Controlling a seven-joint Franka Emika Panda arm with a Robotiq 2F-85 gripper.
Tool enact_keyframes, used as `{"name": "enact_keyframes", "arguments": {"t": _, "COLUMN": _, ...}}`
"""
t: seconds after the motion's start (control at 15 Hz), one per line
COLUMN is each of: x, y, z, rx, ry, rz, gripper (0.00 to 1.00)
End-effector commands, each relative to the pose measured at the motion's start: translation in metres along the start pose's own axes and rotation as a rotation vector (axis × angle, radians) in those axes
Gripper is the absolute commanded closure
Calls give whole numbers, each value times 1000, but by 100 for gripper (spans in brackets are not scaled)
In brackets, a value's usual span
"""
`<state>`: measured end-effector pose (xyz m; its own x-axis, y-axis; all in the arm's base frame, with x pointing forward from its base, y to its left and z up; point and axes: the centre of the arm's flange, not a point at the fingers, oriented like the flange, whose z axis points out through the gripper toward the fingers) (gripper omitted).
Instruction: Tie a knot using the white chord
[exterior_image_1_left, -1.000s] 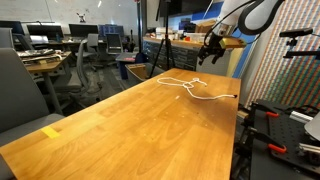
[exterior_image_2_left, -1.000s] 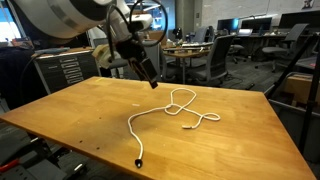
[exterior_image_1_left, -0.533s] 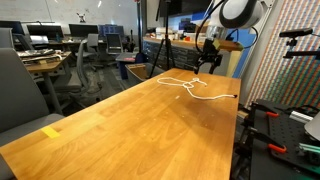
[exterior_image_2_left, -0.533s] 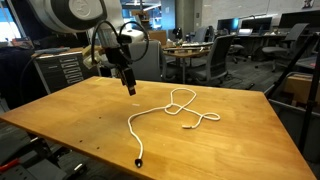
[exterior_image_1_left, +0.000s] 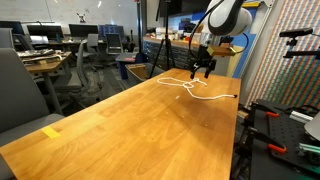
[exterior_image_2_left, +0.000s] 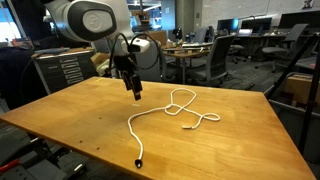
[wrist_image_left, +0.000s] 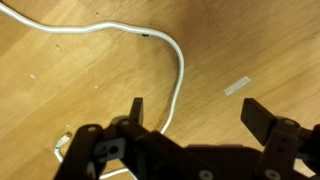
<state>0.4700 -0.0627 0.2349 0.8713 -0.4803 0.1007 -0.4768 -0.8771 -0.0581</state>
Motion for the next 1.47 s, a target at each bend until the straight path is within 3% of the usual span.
{"name": "enact_keyframes", "arguments": {"t": 0.0, "x": 22, "y": 13, "z": 22, "rx": 3, "ry": 20, "rz": 43, "gripper": 0}}
{"name": "enact_keyframes", "arguments": {"t": 0.27, "x": 47, "y": 18, "z": 48, "rx": 17, "ry": 34, "rz": 106, "gripper": 0}}
{"name": "enact_keyframes", "arguments": {"t": 0.4, "x": 57, "y": 18, "z": 58, "rx": 17, "ry": 42, "rz": 126, "gripper": 7}}
{"name": "enact_keyframes", "arguments": {"t": 0.6, "x": 68, "y": 16, "z": 74, "rx": 19, "ry": 51, "rz": 135, "gripper": 11}}
{"name": "enact_keyframes", "arguments": {"t": 0.73, "x": 77, "y": 14, "z": 85, "rx": 19, "ry": 63, "rz": 140, "gripper": 35}}
{"name": "enact_keyframes", "arguments": {"t": 0.8, "x": 80, "y": 13, "z": 91, "rx": 13, "ry": 66, "rz": 140, "gripper": 39}}
{"name": "enact_keyframes", "arguments": {"t": 1.13, "x": 87, "y": 7, "z": 110, "rx": 2, "ry": 59, "rz": 133, "gripper": 79}}
{"name": "enact_keyframes", "arguments": {"t": 1.4, "x": 83, "y": -5, "z": 92, "rx": 18, "ry": 90, "rz": 90, "gripper": 96}}
